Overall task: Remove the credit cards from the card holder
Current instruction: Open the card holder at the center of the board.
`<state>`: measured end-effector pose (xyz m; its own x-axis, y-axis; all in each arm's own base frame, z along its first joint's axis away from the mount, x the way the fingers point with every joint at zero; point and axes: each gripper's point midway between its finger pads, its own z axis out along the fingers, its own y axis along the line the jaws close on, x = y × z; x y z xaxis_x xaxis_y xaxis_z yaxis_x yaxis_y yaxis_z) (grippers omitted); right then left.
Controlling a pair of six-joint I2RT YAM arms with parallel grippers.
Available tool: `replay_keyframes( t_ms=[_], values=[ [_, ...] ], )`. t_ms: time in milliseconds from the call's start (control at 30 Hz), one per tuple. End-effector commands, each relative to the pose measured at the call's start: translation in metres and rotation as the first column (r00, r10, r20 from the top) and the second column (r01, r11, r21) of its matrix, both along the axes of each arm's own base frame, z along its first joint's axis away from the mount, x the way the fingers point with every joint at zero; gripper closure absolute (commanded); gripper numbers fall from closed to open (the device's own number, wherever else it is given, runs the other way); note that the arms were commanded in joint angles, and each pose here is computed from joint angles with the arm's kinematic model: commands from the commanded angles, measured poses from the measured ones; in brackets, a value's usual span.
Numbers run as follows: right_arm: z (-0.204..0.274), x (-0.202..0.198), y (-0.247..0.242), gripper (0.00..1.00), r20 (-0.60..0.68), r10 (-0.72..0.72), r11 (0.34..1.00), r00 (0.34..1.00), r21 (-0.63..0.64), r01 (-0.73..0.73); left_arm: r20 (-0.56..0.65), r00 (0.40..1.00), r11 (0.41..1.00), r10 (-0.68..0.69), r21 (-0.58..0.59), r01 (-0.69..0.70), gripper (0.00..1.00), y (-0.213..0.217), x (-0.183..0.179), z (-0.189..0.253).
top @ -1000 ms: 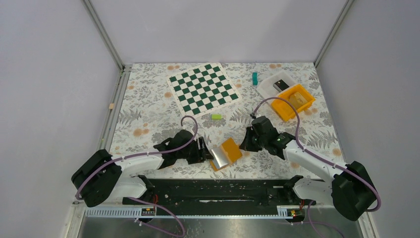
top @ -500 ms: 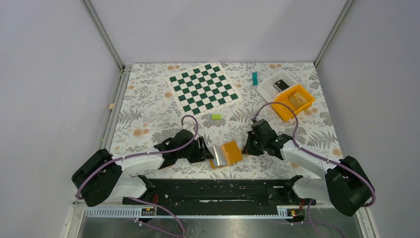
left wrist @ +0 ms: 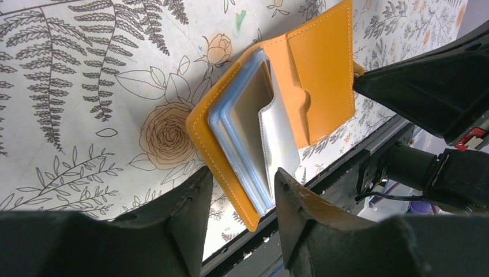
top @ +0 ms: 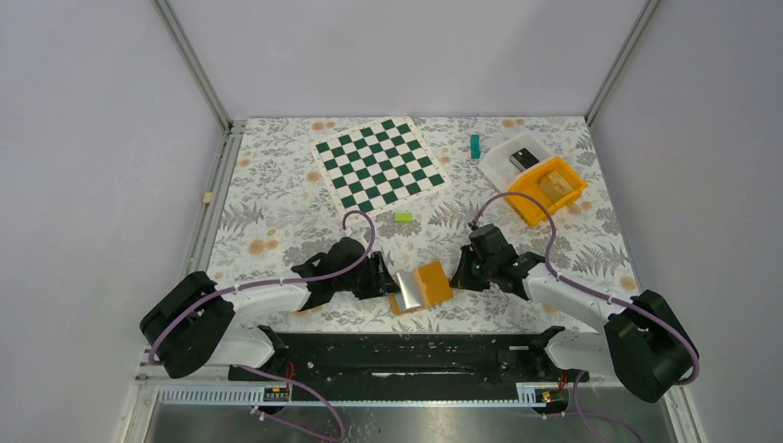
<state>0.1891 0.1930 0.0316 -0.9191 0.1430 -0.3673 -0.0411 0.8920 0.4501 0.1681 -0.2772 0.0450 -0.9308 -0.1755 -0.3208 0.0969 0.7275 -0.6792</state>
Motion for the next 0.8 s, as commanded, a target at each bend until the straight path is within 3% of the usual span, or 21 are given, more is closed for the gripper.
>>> replay_keyframes(
  t_ms=[0, 233, 400, 767],
  values=[
    [-0.012, -0.008, -0.01, 1.0, -0.046, -0.023, 0.999, 0.999, -0.04, 0.021, 0.07, 0.997, 0.997, -0.012, -0.079, 0.018, 0.57, -0.017, 0.011, 0.024],
    [-0.022, -0.012, -0.012, 1.0, -0.088, -0.031, 0.998, 0.996, -0.061, 0.026, 0.09, 0.996, 0.996, 0.028, -0.085, -0.02, 0.57, -0.009, 0.012, 0.027],
    [-0.032, -0.014, -0.015, 1.0, -0.118, -0.039, 0.996, 0.992, -0.09, 0.028, 0.079, 0.996, 0.998, 0.042, -0.059, -0.037, 0.51, -0.004, 0.012, 0.02],
    [-0.038, -0.016, -0.016, 1.0, -0.13, -0.039, 0.995, 0.991, -0.094, 0.027, 0.082, 0.992, 0.995, 0.097, -0.013, -0.096, 0.52, 0.01, 0.014, 0.011]
  ],
)
